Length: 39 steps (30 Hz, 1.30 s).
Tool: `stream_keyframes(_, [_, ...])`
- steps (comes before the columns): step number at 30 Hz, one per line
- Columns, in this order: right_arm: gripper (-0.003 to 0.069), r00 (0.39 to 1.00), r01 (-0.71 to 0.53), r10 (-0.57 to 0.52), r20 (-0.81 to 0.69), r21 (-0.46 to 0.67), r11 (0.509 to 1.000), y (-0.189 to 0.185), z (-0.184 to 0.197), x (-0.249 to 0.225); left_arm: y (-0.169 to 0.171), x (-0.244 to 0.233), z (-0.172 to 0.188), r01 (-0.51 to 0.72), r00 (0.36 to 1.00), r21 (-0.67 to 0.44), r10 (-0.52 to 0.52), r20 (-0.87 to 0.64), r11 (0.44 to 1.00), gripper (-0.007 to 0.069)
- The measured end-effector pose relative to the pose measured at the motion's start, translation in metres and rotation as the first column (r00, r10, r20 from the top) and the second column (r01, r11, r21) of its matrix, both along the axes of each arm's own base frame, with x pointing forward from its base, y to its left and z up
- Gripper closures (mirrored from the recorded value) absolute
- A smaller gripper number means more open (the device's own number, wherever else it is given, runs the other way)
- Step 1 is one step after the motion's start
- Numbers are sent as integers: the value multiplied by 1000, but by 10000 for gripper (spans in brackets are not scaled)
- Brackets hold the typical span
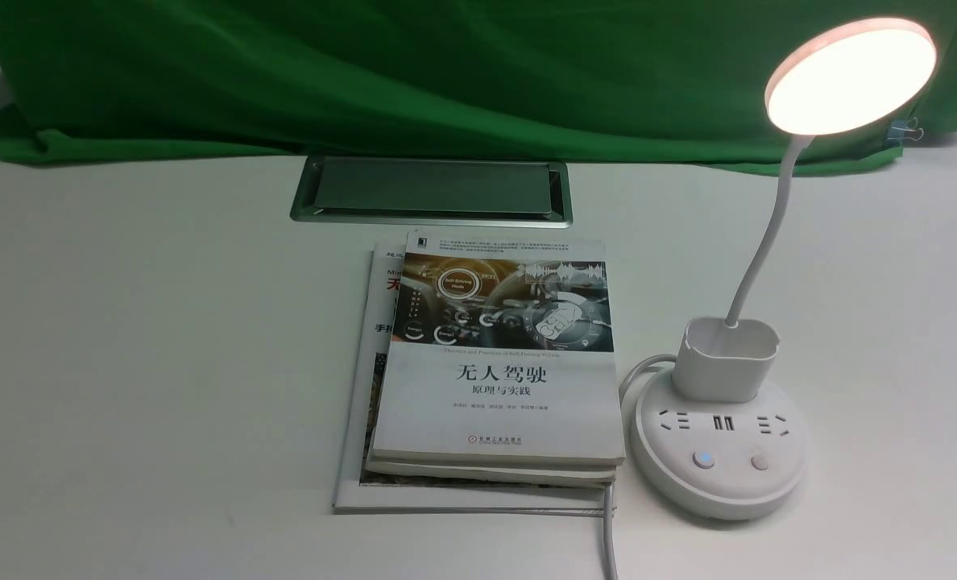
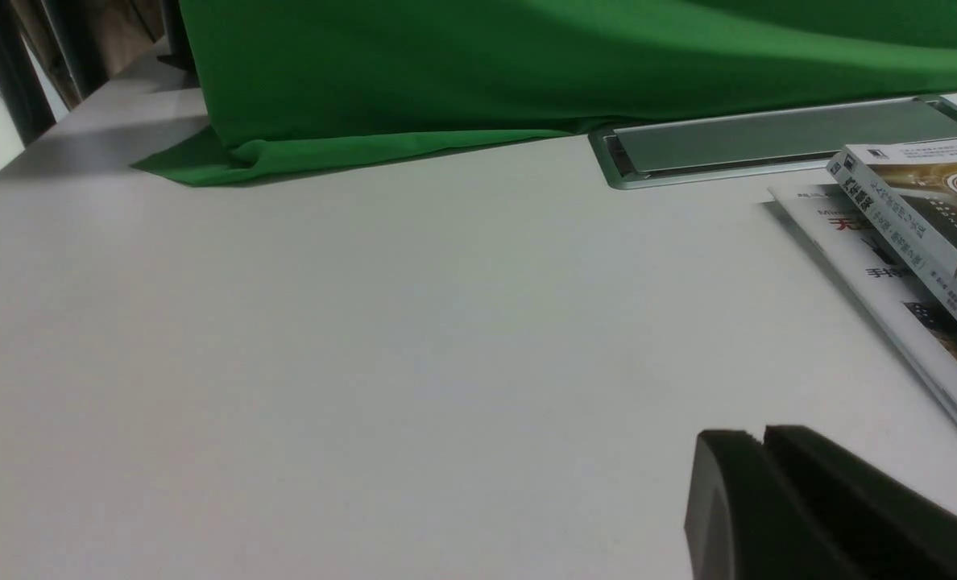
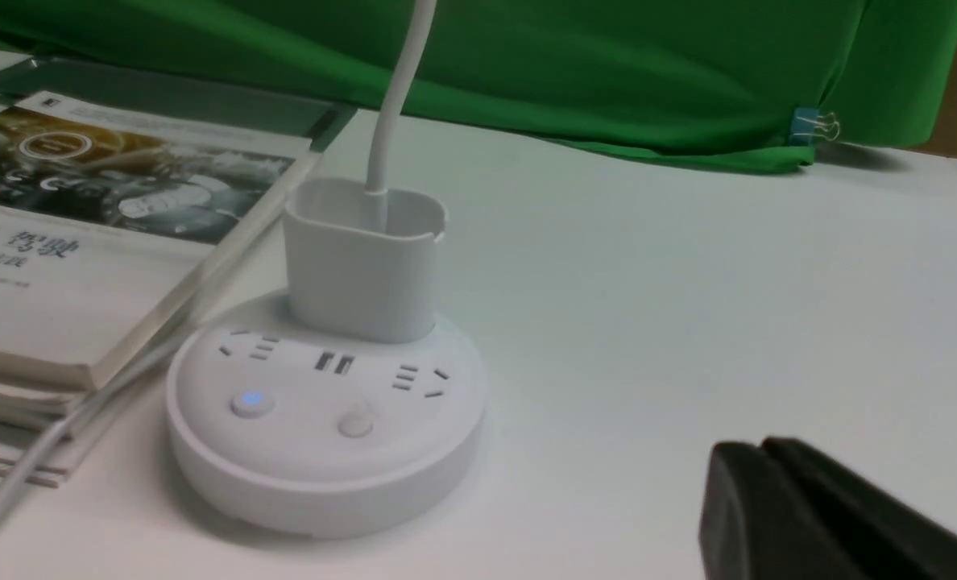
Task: Turn off the desk lamp on the white desktop by hand.
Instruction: 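Press the power button on the lamp base to turn the lamp off with the right gripper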
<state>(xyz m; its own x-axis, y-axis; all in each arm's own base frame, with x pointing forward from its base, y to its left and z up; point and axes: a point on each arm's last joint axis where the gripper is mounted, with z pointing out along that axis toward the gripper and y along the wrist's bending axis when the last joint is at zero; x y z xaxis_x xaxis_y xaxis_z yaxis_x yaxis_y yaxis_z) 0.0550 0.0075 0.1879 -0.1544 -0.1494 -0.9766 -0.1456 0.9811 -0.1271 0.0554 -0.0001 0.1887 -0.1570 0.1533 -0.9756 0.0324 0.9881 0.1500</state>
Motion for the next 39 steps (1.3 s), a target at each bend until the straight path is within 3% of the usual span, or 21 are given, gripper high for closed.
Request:
stream_keyframes(4, [604,1000,2,-3,19,17,1000,0,2,0,0,0,0,0,1000,0,0,0,1000,606])
stream_keyframes(7, [604,996,12,-28,79,193,981,0,10,1,0,0,0,0,1000,0,0,0,1000,606])
stream_keyframes(8, [604,993,12,-46,108,294,956,0,14,1,0,0,0,0,1000,0,0,0,1000,606])
stream_keyframes(9, [604,992,11,-49,113,307,952,0,14,1,0,0,0,0,1000,0,0,0,1000,606])
stream_keyframes(10, [604,988,6,-69,137,419,908,-1,18,1,0,0,0,0,1000,0,0,0,1000,606])
stream_keyframes(12, [604,983,-9,-91,161,533,846,-2,23,1,0,0,0,0,1000,0,0,0,1000,606])
stream_keyframes(18, [604,973,-38,-110,203,607,793,-3,29,1,0,0,0,0,1000,0,0,0,1000,606])
stream_keyframes(21, [603,990,1,-84,114,583,812,0,35,2,0,0,0,0,1000,1,0,0,1000,606])
stream_keyframes(23, [604,999,34,-43,9,478,878,3,64,6,0,0,0,0,1000,0,0,0,1000,606])
stream_keyframes(27, [612,969,61,20,-247,315,947,10,103,27,0,0,0,0,1000,0,0,0,1000,606])
stream_keyframes(29, [612,907,60,43,-420,228,972,14,111,48,0,0,0,0,1000,0,0,0,1000,606])
stream_keyframes(32, [612,755,36,61,-652,134,990,20,111,84,0,0,0,0,1000,0,0,0,1000,606])
stream_keyframes(33, [612,754,35,62,-654,134,990,20,113,84,0,0,0,0,1000,0,0,0,1000,606])
stream_keyframes(34, [611,659,21,61,-750,100,995,23,105,108,0,0,0,0,1000,0,0,0,1000,606])
stream_keyframes(39, [614,527,-22,72,-847,71,997,39,82,153,0,0,0,0,1000,0,0,0,1000,606])
